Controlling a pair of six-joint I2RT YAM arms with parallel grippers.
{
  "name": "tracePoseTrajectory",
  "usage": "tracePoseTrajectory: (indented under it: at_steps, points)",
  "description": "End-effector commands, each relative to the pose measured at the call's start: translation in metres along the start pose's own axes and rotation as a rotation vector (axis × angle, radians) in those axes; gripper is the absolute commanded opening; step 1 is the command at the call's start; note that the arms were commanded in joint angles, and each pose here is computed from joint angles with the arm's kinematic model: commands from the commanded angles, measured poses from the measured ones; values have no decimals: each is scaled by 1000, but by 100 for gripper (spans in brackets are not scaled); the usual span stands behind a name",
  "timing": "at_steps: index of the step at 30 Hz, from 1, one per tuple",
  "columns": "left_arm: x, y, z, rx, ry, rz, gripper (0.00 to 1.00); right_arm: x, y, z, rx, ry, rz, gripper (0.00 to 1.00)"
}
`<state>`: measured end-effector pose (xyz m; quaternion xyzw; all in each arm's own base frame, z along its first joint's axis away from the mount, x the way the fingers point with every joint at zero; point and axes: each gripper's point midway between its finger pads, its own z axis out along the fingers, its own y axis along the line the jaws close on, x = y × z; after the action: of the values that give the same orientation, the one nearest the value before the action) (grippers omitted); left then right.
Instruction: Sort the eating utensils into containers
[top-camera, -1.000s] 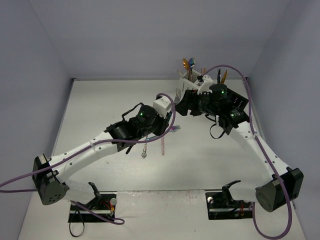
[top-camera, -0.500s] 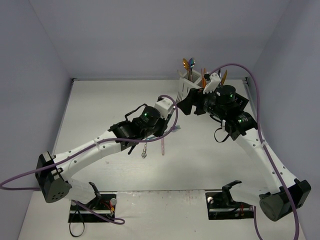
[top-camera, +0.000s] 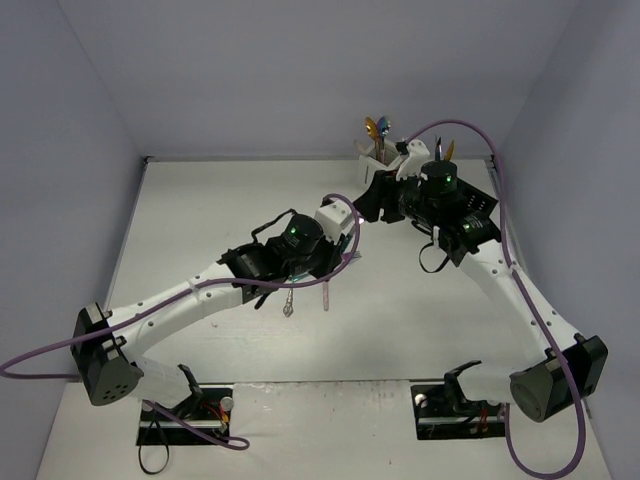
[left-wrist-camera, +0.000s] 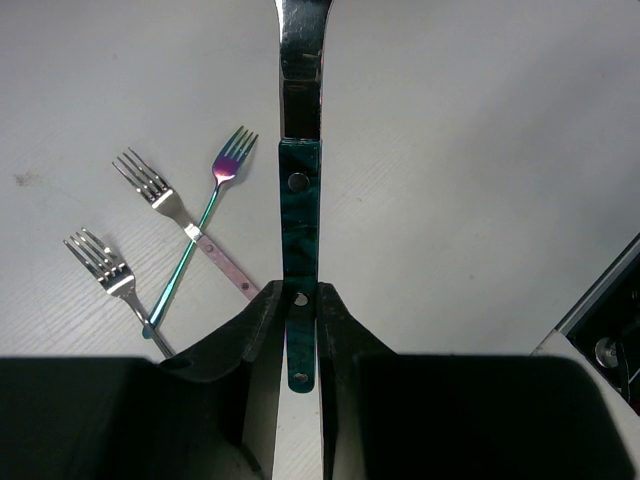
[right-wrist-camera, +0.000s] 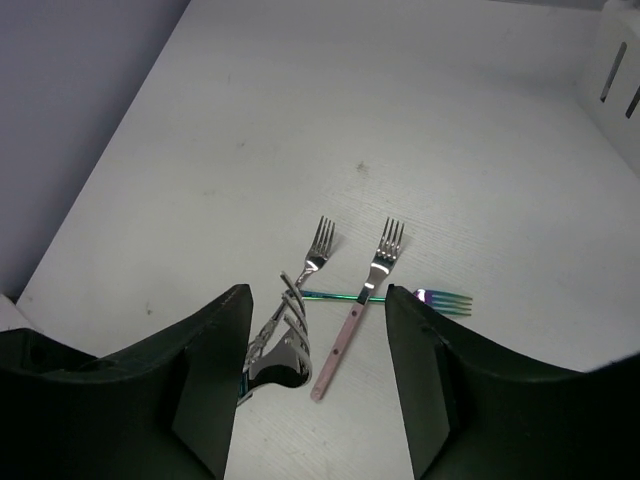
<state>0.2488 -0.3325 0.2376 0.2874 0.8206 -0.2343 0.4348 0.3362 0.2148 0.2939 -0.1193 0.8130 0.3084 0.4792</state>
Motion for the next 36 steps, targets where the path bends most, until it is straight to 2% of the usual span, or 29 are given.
tracePoseTrajectory:
  at_steps: [1,7,8,9,13,16,17,19,21,25,28,36]
  points:
    - [-49,-16,-14,55,-138,3,0,-40,11,1,-26,-115,-66,42]
    - [-47,-16,-11,52,-126,4,0,-35,3,4,1,-106,-77,12]
    - [-46,-16,-9,49,-119,3,0,-35,0,4,17,-109,-79,4]
    - [-45,-15,-8,47,-114,3,0,-35,0,3,22,-110,-85,1]
    - [-37,-7,0,3,-87,-17,3,-37,-10,-1,72,-127,-117,0]
    - [-28,3,4,-44,-61,-48,30,-44,-22,-6,133,-152,-148,0]
    - [-26,6,4,-58,-53,-57,42,-48,-28,-8,169,-166,-155,0]
    - [-19,18,6,-99,-33,-84,53,-56,-41,-14,219,-187,-174,0]
    - [-9,34,6,-154,-11,-123,69,-72,-67,-26,310,-225,-187,0]
    - [14,68,-2,-255,29,-192,91,-104,-117,-55,484,-293,-200,0]
    - [37,92,-10,-318,70,-232,97,-131,-168,-85,670,-329,-223,0]
    - [95,130,-35,-410,157,-300,97,-172,-256,-133,927,-362,-231,0]
